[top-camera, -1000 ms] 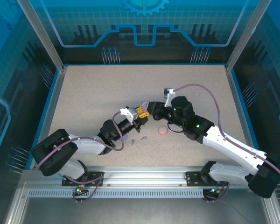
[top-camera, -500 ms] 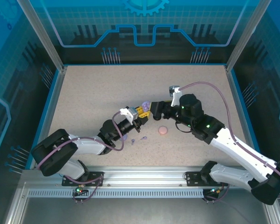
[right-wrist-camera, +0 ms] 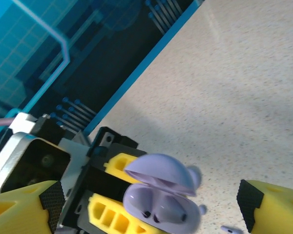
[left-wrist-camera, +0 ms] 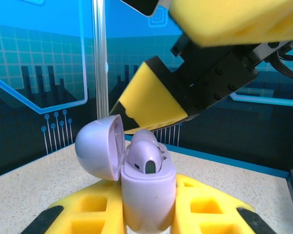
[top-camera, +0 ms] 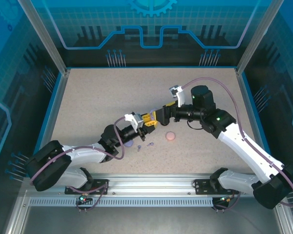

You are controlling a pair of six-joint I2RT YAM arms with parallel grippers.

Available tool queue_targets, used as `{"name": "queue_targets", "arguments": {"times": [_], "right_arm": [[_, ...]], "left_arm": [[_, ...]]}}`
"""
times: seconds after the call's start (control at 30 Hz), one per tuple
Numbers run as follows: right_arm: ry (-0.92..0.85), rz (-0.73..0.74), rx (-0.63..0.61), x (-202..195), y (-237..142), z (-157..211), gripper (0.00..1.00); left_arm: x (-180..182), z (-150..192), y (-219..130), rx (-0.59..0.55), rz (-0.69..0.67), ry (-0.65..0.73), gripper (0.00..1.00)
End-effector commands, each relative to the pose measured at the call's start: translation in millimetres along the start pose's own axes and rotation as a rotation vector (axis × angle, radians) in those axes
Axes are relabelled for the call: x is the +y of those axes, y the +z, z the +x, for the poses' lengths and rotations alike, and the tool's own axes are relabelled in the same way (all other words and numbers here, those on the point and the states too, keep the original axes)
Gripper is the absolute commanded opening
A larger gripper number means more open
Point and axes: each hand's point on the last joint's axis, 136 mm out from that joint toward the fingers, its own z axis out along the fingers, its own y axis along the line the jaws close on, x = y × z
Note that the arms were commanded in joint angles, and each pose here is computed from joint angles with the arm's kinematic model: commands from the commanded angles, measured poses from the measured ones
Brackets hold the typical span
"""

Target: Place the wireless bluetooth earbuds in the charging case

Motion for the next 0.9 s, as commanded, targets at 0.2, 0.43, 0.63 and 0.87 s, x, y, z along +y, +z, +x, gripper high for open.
{"name": "queue_targets", "arguments": {"times": [0.2, 0.43, 0.63, 0.87], "right_arm": [[-0.05, -0.165, 0.084, 39.5, 8.2, 0.7, 0.86], [-0.06, -0.19, 0.093, 48.3, 2.8, -1.0, 0.78], [-0.089, -0.175, 0.08, 51.5, -6.0, -1.7, 0.73], [-0.089, -0.099, 0.078, 39.7, -10.2, 3.8, 0.73]], "left_arm": [[-8.3, -8.9, 2.3, -0.023, 0.041, -0.011, 0.0], [-5.3, -5.8, 1.5, -0.019, 0.022, -0.013, 0.0], [-3.9, -2.2, 1.5, -0.011, 0.015, -0.021, 0.0], [-3.4, 0.4, 1.4, -0.005, 0.014, -0.03, 0.0]]}}
